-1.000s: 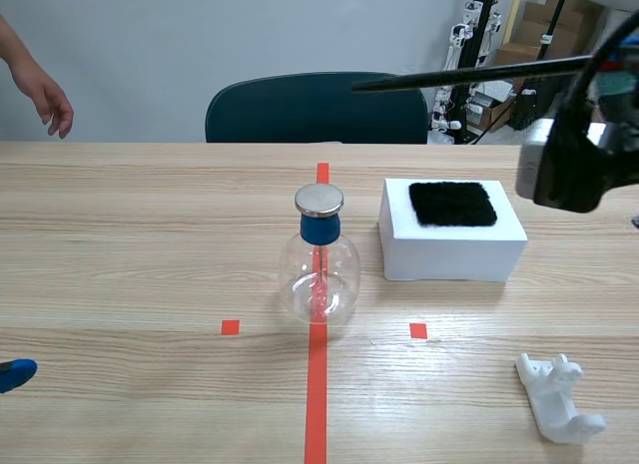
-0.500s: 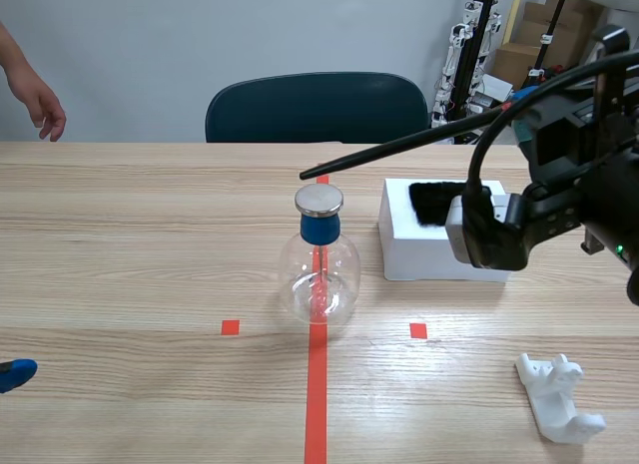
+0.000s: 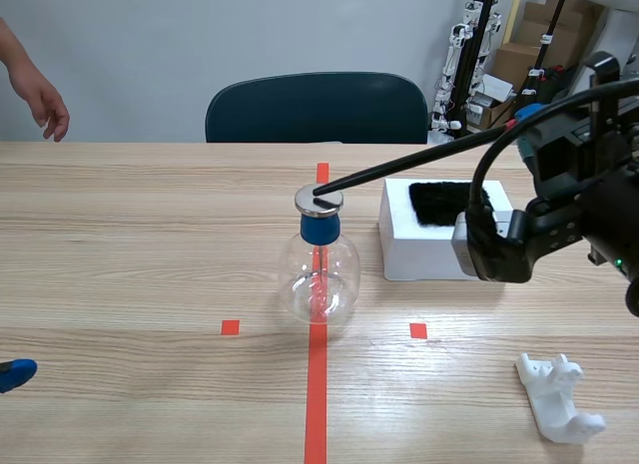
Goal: Do the electroscope experiment. move the rod toward and away from the electroscope
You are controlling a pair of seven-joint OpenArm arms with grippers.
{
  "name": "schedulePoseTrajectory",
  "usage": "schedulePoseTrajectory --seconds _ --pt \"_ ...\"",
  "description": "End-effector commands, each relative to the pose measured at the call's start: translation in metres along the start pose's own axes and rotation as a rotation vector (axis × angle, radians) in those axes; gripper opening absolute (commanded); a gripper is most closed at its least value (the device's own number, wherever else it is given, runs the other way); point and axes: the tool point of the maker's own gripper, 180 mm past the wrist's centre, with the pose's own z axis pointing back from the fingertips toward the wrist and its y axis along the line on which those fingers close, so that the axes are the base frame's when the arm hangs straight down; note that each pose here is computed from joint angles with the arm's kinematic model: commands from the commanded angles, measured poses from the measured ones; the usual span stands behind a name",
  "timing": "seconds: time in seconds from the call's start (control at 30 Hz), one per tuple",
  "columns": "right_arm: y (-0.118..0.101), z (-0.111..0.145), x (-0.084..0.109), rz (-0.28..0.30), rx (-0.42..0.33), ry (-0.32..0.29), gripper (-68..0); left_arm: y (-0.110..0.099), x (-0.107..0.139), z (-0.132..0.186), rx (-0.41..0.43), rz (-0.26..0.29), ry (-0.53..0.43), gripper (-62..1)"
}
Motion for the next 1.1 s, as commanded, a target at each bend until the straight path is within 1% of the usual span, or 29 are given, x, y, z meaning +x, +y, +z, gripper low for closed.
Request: schedulePoseTrajectory --seconds 0.0,0.13,0.3,0.4,0.53,0.57,0.67,0.77,0.87,1.0,1.07 --pt "-0.018 -0.003 -0.009 -0.003 -0.066 0.025 -65.1 0.004 0.009 -0.002 0.002 -0.014 -0.037 1.4" --pt "-0.033 -0.002 -0.013 -0.038 -0.104 0.035 -65.1 0.004 0.009 -0.002 0.002 -0.014 -0.037 1.4" --pt "-0.061 0.009 -0.023 -0.113 -0.167 0.058 -65.1 0.004 0.009 -0.002 0.002 -0.014 -0.037 1.4" --pt "-0.080 0.022 -0.032 -0.180 -0.205 0.082 -65.1 0.004 0.009 -0.002 0.002 -0.014 -0.037 1.4" --pt "-0.102 0.042 -0.041 -0.303 -0.248 0.102 -65.1 0.004 0.009 -0.002 0.002 -0.014 -0.037 1.4" --pt "-0.105 0.046 -0.041 -0.326 -0.252 0.102 -65.1 0.004 0.009 -0.002 0.002 -0.014 -0.037 1.4" --pt "-0.107 0.058 -0.035 -0.356 -0.231 0.092 -65.1 0.004 0.009 -0.002 0.002 -0.014 -0.038 1.4" --pt "-0.101 0.069 -0.026 -0.387 -0.197 0.082 -65.1 0.004 0.009 -0.002 0.002 -0.014 -0.037 1.4" --pt "-0.099 0.080 -0.015 -0.386 -0.194 0.065 -65.1 0.004 0.009 -0.002 0.002 -0.014 -0.037 1.4" --pt "-0.098 0.092 0.001 -0.388 -0.196 0.017 -65.1 0.004 0.009 -0.002 0.002 -0.014 -0.037 1.4" --pt "-0.097 0.097 0.008 -0.402 -0.191 -0.008 -65.1 0.004 0.009 -0.002 0.002 -0.014 -0.037 1.4"
